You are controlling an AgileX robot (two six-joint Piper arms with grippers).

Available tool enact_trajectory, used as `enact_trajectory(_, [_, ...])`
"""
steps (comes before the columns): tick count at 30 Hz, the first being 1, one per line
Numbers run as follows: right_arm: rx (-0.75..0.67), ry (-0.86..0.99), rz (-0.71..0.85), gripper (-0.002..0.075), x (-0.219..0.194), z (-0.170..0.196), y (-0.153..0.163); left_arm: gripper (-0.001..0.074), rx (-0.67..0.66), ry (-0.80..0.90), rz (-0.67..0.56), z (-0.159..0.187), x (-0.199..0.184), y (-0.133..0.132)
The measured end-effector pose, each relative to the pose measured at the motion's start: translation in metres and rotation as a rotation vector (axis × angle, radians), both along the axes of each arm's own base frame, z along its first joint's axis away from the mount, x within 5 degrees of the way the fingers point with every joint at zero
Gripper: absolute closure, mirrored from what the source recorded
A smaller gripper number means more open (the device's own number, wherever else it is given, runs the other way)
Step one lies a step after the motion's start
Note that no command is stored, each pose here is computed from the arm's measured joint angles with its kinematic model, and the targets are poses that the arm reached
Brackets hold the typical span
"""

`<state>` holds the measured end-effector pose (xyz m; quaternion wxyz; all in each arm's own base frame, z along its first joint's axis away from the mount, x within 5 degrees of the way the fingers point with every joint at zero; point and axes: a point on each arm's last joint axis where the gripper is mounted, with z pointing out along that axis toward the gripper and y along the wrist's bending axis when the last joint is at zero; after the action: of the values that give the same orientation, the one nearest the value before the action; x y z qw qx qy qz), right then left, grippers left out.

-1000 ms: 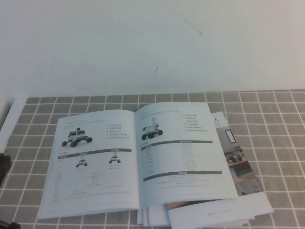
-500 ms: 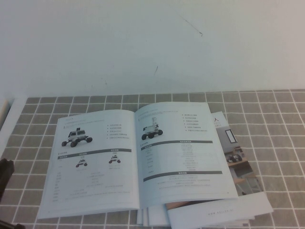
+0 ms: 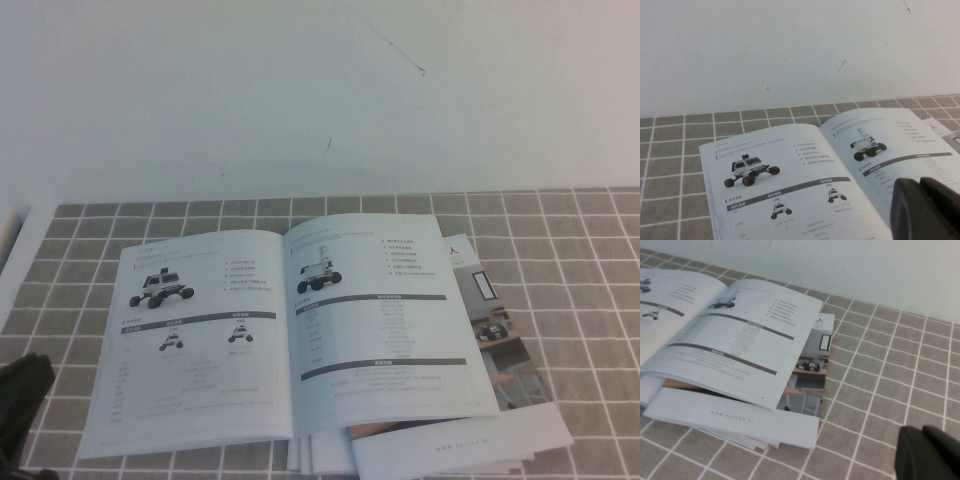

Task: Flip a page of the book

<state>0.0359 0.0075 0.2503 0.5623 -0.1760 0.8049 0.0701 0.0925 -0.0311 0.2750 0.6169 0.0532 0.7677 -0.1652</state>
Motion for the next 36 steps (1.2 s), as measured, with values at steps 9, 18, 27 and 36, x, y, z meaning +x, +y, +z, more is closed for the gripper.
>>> enact_trajectory(9, [0.000,0.000,0.000,0.0729,0.000,0.000,0.000,0.0739,-0.029,-0.018,0.015,0.001,0.001,0.001])
enact_trajectory(18, [0.003,0.001,0.000,0.0729,0.000,0.000,0.000,0.0739,0.194,-0.259,0.237,-0.053,-0.001,0.024])
enact_trajectory(27, [0.002,0.002,0.000,0.0729,0.000,0.000,0.000,0.0739,0.319,-0.208,0.243,-0.073,-0.019,0.028])
enact_trajectory(36, [0.002,0.002,0.000,0.0729,0.000,0.000,0.000,0.0739,0.327,-0.044,0.157,-0.094,-0.038,0.024])
